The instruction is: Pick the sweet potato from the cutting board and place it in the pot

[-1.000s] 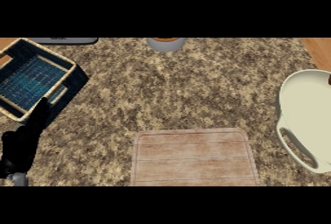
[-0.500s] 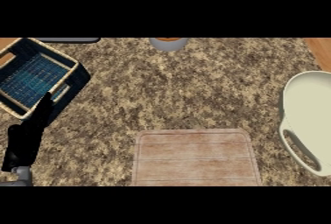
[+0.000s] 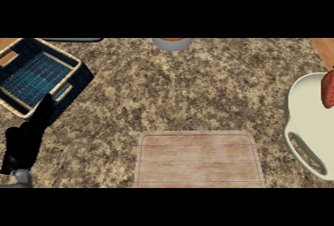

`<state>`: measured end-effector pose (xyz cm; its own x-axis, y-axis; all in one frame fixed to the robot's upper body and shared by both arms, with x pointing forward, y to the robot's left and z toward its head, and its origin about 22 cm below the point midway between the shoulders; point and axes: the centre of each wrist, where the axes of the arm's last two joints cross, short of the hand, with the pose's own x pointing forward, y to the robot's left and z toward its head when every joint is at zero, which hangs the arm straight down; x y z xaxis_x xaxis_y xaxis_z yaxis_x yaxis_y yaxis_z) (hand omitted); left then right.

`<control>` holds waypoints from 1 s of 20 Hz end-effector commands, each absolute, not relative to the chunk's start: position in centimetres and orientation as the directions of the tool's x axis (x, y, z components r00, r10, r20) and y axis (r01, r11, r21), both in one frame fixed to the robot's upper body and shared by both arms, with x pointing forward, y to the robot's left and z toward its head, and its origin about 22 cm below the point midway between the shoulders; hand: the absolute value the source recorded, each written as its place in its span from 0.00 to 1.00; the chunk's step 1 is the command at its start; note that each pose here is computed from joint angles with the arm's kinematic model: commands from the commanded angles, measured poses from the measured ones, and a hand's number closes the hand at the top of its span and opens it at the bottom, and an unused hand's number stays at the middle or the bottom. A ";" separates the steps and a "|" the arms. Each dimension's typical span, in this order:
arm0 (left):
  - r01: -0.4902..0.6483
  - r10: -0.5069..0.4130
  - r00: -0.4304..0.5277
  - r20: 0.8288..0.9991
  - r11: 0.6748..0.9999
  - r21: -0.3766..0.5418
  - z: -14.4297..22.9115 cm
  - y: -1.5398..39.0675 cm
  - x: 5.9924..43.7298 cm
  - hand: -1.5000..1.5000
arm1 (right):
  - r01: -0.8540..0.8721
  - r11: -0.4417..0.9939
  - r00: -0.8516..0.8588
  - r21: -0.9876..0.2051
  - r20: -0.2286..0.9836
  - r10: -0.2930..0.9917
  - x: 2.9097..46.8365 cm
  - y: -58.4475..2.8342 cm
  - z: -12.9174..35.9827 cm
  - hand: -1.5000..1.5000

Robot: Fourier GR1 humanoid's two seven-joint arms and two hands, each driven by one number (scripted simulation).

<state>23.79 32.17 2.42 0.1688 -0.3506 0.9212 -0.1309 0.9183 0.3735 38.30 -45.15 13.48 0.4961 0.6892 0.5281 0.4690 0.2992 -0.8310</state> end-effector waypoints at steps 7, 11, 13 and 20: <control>-0.132 -0.354 0.177 0.918 0.916 0.379 1.7 32.3 23.6 0.50 | 0.724 0.382 0.214 -0.575 0.713 0.667 38.9 -44.8 13.3 0.00; -0.151 -0.349 0.187 0.918 0.914 0.378 1.6 33.8 23.3 0.50 | 0.806 0.460 0.057 -0.373 0.822 0.566 39.4 -44.8 16.3 0.00; -0.144 -0.362 0.190 0.913 0.909 0.390 2.8 32.8 24.5 0.50 | 0.803 0.491 0.035 -0.339 0.849 0.528 39.2 -45.0 15.6 0.00; -0.182 -0.339 0.216 0.915 0.907 0.379 1.2 35.0 22.7 0.50 | 0.726 0.622 -0.012 -0.294 0.898 0.439 35.4 -47.0 13.8 0.00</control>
<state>23.08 33.47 1.94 0.1970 -0.3512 0.9154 -0.1571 0.9103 0.3830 36.96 -46.73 14.76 0.0307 0.4826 0.8753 0.7543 0.5634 -0.3371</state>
